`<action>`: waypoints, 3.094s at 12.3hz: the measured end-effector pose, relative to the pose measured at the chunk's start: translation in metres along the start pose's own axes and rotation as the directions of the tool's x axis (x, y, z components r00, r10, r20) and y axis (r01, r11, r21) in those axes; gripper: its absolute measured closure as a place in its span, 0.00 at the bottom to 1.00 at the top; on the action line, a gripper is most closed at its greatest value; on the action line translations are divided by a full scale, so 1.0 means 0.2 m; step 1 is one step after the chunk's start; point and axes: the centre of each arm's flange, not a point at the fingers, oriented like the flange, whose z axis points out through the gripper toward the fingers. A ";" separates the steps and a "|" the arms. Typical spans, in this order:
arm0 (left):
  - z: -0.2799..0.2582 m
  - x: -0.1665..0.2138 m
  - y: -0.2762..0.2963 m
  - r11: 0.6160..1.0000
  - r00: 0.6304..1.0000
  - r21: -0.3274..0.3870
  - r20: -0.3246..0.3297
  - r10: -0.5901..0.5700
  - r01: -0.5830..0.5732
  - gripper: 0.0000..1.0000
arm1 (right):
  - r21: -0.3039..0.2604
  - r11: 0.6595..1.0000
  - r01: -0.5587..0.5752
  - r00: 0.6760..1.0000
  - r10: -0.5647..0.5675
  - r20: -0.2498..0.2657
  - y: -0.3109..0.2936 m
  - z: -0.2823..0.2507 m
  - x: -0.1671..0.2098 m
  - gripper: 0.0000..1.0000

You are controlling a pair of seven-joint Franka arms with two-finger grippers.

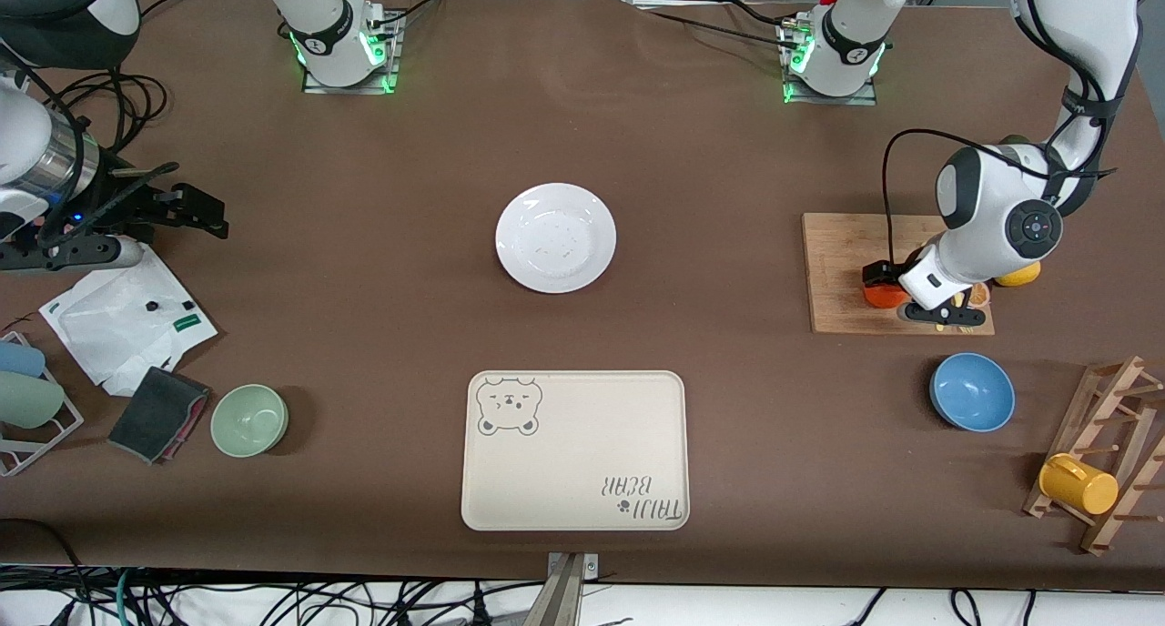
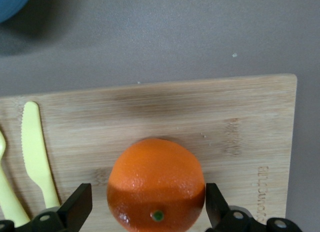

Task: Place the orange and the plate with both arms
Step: 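Close the left gripper on the orange and lift it, then carry the orange with the left gripper over the white plate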

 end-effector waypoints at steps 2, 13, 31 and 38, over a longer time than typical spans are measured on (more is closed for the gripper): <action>0.03 0.00 0.00 1.000 1.000 -0.001 -0.004 -0.001 0.001 0.00 | 0.000 1.000 -0.003 1.000 0.003 0.000 0.01 0.00 0.00 0.00; -0.03 0.06 0.07 1.000 1.000 -0.004 -0.010 0.021 -0.021 0.19 | 0.000 1.000 -0.003 1.000 0.003 -0.002 0.01 0.00 0.00 0.00; -0.71 -0.23 2.23 0.909 0.900 -0.054 0.174 -0.399 0.413 0.19 | 0.000 1.000 -0.003 1.000 0.003 -0.004 0.01 0.00 0.00 0.00; -0.35 -0.34 2.68 0.822 0.835 -0.172 0.214 -0.507 0.543 0.19 | 0.000 1.000 0.003 1.000 -0.003 -0.004 -0.01 0.00 0.00 0.00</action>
